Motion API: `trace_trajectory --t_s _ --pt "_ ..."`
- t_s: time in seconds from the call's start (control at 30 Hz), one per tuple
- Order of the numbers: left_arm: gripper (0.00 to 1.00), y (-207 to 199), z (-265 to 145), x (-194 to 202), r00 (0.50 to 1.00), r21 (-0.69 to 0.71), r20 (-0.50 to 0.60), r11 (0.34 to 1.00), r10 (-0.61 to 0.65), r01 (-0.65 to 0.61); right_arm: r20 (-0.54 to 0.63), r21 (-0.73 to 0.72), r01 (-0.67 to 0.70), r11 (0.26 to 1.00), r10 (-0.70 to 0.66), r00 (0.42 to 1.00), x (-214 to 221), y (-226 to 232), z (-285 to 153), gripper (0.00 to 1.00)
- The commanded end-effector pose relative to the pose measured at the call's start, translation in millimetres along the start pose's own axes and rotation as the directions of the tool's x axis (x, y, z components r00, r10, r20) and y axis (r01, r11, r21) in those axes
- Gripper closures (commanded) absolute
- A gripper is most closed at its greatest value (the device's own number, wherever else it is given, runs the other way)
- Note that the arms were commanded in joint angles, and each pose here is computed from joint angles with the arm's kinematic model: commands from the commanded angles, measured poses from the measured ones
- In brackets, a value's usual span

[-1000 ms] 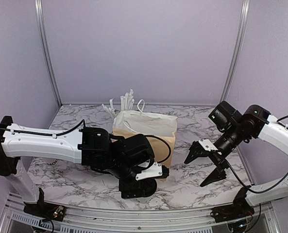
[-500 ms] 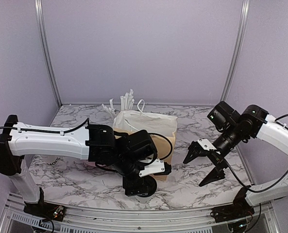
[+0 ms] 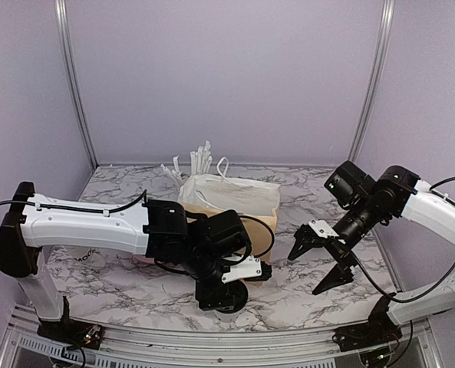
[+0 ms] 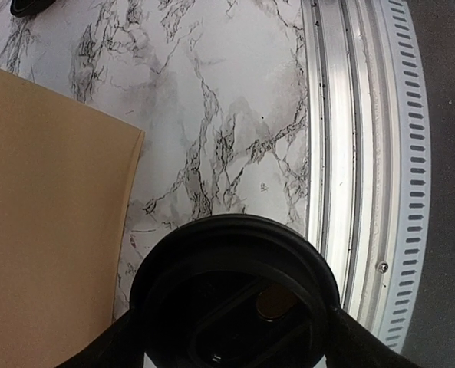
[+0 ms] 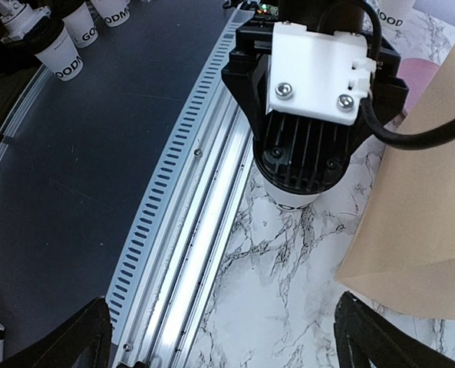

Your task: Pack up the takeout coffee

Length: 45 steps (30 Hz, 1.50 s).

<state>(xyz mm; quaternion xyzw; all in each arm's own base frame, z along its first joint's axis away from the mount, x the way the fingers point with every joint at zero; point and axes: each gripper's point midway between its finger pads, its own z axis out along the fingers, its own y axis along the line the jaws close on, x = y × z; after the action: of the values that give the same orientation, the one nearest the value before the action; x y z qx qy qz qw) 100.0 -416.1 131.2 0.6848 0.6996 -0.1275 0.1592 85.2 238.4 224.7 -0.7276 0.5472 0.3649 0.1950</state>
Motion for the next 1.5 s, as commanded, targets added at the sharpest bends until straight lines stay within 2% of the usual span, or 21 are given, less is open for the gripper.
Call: trace_trajectory --t_s 0.0,0.23,0.4,0.57,0.63,0.7,0.77,0.87,0.97,1.03,1.23,1.47 --pt "0.22 -0.6 6.4 5.9 0.999 0.026 -0.033 1.0 -0.001 0.002 0.019 0.011 0.009 1.0 -0.009 1.0 -5.5 -3.9 -3.5 0.03" --pt "0.28 3.3 3.5 9.2 0.999 0.003 -0.053 1.0 -0.003 0.003 0.016 0.069 0.053 0.996 -0.054 0.998 -25.3 -6.9 -23.5 0.03" --pt "0.3 1.9 -20.0 1.3 1.0 0.004 -0.008 1.0 -0.02 0.02 0.059 0.189 0.128 0.974 -0.142 0.988 -66.8 -19.5 -66.2 0.03" --pt "0.32 -4.7 -58.3 -7.1 0.996 0.023 0.074 0.999 -0.051 0.049 0.181 0.491 0.104 0.865 -0.218 0.959 -124.8 -79.4 -124.5 0.02" --pt "0.33 -8.9 -74.3 -9.0 0.992 0.037 0.108 0.998 -0.064 0.06 0.226 0.623 0.039 0.781 -0.228 0.947 -143.7 -111.8 -146.9 0.01" --pt "0.34 -11.1 -90.9 -9.9 0.986 0.041 0.144 0.996 -0.08 0.074 0.273 0.681 -0.051 0.731 -0.189 0.943 -157.7 -142.6 -163.2 0.01" --pt "0.35 -13.3 -108.7 -11.0 0.978 0.045 0.184 0.995 -0.097 0.091 0.293 0.656 -0.098 0.748 -0.133 0.947 -162.1 -166.4 -159.3 0.01" --pt "0.35 -15.6 -136.9 -9.6 0.961 0.045 0.244 0.992 -0.127 0.12 0.282 0.544 -0.133 0.828 -0.031 0.959 -154.2 -190.0 -131.9 0.01" --pt "0.35 -23.1 -161.3 -3.8 0.943 0.077 0.291 0.986 -0.163 0.146 0.252 0.401 -0.136 0.906 0.034 0.967 -144.1 -198.7 -99.3 0.05" --pt "0.35 -28.7 -174.9 2.2 0.931 0.103 0.314 0.981 -0.186 0.162 0.226 0.345 -0.13 0.929 0.052 0.973 -141.2 -197.7 -85.0 0.07" --pt "0.35 -32.5 -205.4 16.5 0.895 0.114 0.375 0.97 -0.241 0.214 0.122 0.307 -0.082 0.948 0.046 0.991 -129.5 -193.1 -53.5 0.06" --pt "0.35 -29.4 -209.2 26.0 0.892 0.084 0.384 0.971 -0.239 0.224 0.075 0.368 -0.149 0.918 0.13 0.989 -115.3 -220.1 -39.8 0.07"
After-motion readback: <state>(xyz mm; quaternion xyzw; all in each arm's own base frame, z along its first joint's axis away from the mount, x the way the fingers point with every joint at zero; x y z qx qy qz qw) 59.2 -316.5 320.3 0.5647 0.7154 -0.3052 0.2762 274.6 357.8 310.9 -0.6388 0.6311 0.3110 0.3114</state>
